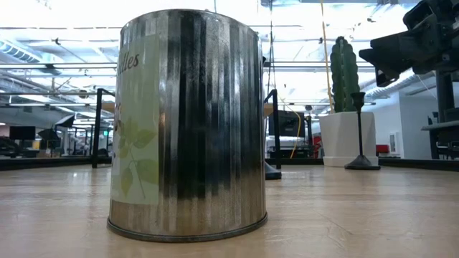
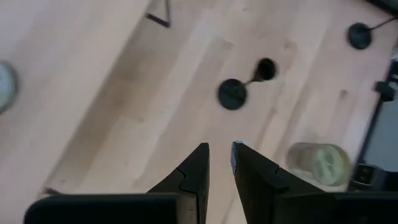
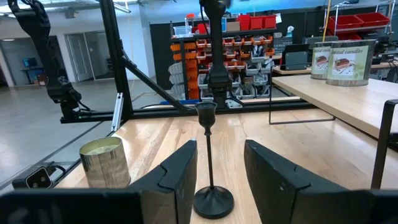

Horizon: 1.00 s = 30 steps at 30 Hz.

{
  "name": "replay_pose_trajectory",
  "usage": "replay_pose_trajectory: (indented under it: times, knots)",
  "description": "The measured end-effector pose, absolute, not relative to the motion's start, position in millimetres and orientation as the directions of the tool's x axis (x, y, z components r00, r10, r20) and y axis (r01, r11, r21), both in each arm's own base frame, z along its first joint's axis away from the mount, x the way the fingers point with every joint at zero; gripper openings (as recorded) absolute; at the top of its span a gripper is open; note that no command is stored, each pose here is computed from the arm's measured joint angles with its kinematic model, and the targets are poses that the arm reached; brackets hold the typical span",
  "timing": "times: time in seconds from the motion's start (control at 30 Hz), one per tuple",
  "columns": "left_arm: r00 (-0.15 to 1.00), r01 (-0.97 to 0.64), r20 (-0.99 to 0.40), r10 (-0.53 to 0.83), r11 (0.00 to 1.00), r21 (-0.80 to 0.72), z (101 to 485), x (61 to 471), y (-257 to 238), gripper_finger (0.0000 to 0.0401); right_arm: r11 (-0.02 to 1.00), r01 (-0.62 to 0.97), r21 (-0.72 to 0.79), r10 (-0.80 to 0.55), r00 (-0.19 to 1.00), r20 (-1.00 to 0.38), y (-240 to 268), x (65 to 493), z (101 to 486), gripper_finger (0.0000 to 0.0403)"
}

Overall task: Pick & Place candle stick holders
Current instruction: Put the green scented candle on the shelf

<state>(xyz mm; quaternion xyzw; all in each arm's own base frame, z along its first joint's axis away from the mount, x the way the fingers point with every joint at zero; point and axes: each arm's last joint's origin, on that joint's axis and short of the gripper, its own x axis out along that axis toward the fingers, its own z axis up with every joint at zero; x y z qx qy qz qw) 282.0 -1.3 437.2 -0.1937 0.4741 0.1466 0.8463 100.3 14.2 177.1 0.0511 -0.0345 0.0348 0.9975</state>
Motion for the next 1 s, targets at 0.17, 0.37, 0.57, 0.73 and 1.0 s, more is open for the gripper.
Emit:
replay_pose_trajectory:
  times: [0.17, 0.37, 0.57, 0.73, 1.0]
  knots:
    - [0.517, -0.426, -0.856, 0.024, 0.875, -0.232, 435.6, 284.8, -28.2, 0.0074, 0.992, -0.073, 0.100, 0.066, 0.995, 0.072, 14.2, 100.3, 177.1, 0.0125]
    - [0.508, -0.409, -0.861, -0.014, 0.876, -0.256, 428.1, 291.4, -62.2, 0.0074, 0.992, -0.073, 0.100, 0.066, 0.995, 0.072, 14.2, 100.3, 177.1, 0.0125]
    - [0.495, -0.330, -0.867, -0.066, 0.908, -0.257, 414.1, 303.5, -99.9, 0.0074, 0.992, -0.073, 0.100, 0.066, 0.995, 0.072, 14.2, 100.3, 177.1, 0.0125]
    - [0.446, -0.265, -0.890, -0.090, 0.937, -0.227, 394.6, 317.0, -124.3, 0.0074, 0.992, -0.073, 0.100, 0.066, 0.995, 0.072, 14.2, 100.3, 177.1, 0.0125]
    - [0.310, -0.173, -0.942, -0.127, 0.967, -0.188, 349.6, 346.6, -148.9, 0.0074, 0.992, -0.073, 0.100, 0.066, 0.995, 0.072, 14.2, 100.3, 177.1, 0.0125]
